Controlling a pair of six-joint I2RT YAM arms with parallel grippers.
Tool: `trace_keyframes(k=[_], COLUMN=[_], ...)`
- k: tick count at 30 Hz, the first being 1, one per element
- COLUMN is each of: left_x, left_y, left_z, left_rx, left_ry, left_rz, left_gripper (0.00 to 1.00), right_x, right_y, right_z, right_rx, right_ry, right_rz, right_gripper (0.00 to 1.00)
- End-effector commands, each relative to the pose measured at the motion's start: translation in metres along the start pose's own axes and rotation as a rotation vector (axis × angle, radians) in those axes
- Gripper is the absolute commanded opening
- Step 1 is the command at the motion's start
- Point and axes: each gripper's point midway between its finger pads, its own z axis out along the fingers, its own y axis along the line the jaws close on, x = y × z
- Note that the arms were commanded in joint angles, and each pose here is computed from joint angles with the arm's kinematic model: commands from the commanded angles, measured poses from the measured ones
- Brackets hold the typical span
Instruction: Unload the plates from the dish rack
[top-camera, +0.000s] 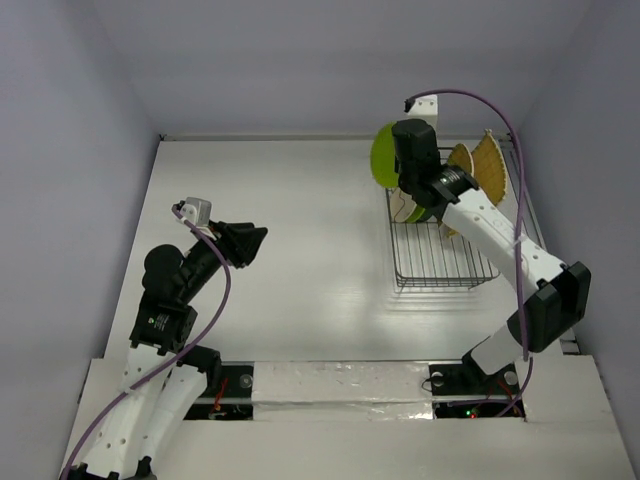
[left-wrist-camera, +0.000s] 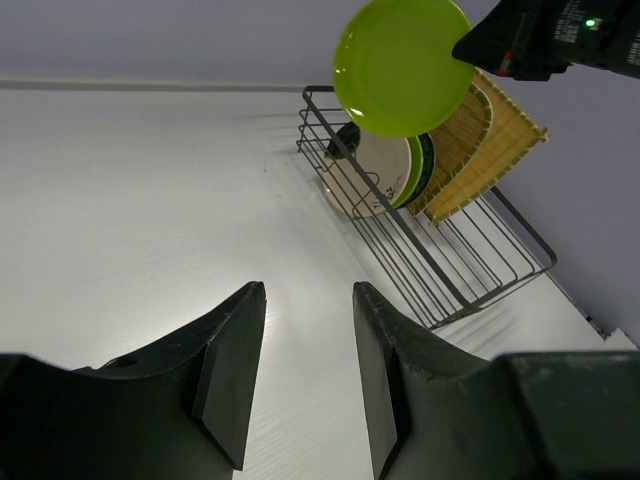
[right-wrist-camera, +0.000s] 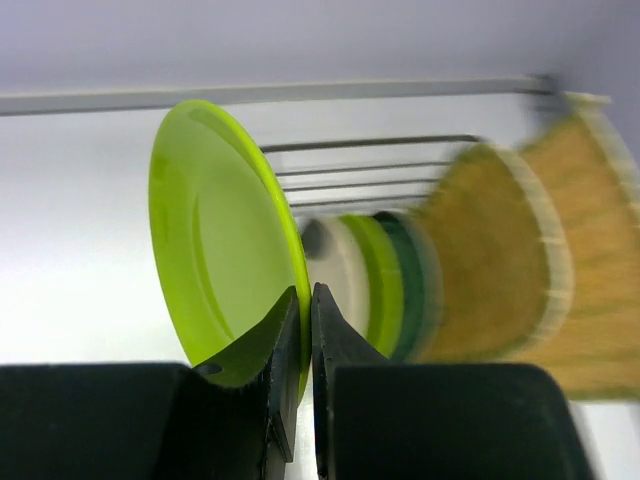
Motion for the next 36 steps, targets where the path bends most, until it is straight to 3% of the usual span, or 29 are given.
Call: trace_keyframes(k=[1, 2, 5, 6, 7, 9, 13, 18, 22, 26, 28, 30, 33, 34, 36], left_x=[-0.029, -0.029, -0.032, -0.035, -0.036, -0.039, -0.034, -0.033, -0.031, -0.031, -0.030, -0.028, -0.028, -0.028, -0.027], left_y=[-0.005, 0.001, 0.015, 0.016, 0.017, 0.019, 0.021, 0.019, 0.019, 0.018, 0.019, 0.020, 0.020, 0.021, 0.021], left_z=[-0.003, -0.004, -0.006, -0.007, -0.008, -0.009, -0.009, -0.008, -0.008, -0.007, -0.007, -0.006, -0.005, -0.005, -0.004], left_rx=[-0.010, -0.047, -0.128, -0.140, -0.147, -0.159, -0.171, -0.155, -0.154, -0.148, -0.149, -0.152, -0.154, -0.155, -0.155], left_ry=[-0.078, -0.082, -0.094, -0.103, -0.110, -0.121, -0.102, -0.098, -0.093, -0.092, -0.091, -0.083, -0.082, -0.081, -0.079], left_rz=[0.028, 0.023, 0.017, 0.019, 0.019, 0.021, 0.013, 0.013, 0.012, 0.011, 0.010, 0.005, 0.004, 0.004, 0.003], left_gripper=[0.37, 0.36, 0.36, 0.36, 0.36, 0.36, 0.36, 0.36, 0.36, 0.36, 0.36, 0.36, 0.36, 0.36, 0.36], right_x=[-0.036, -0.042, -0.017, 0.008, 0.000, 0.030, 0.049, 0.089, 0.123, 0.150, 0.150, 0.142, 0.105, 0.072, 0.058], right_y=[0.058, 0.088, 0.159, 0.185, 0.202, 0.249, 0.315, 0.365, 0.389, 0.397, 0.391, 0.383, 0.362, 0.347, 0.320], right_z=[-0.035, -0.045, -0.055, -0.044, -0.048, -0.050, -0.057, -0.054, -0.049, -0.050, -0.052, -0.051, -0.060, -0.072, -0.074], right_rx=[-0.332, -0.496, -0.705, -0.721, -0.753, -0.815, -0.918, -0.916, -0.927, -0.938, -0.935, -0.915, -0.910, -0.925, -0.867], right_ry=[-0.088, -0.095, -0.001, 0.060, 0.059, 0.129, 0.215, 0.312, 0.386, 0.426, 0.419, 0.386, 0.291, 0.224, 0.159], right_rz=[0.230, 0.271, 0.310, 0.285, 0.302, 0.275, 0.357, 0.406, 0.410, 0.394, 0.375, 0.368, 0.367, 0.377, 0.372], right_gripper=[0.00, 0.00, 0.00, 0.00, 0.00, 0.00, 0.00, 0.00, 0.07, 0.36, 0.45, 0.53, 0.55, 0.55, 0.55])
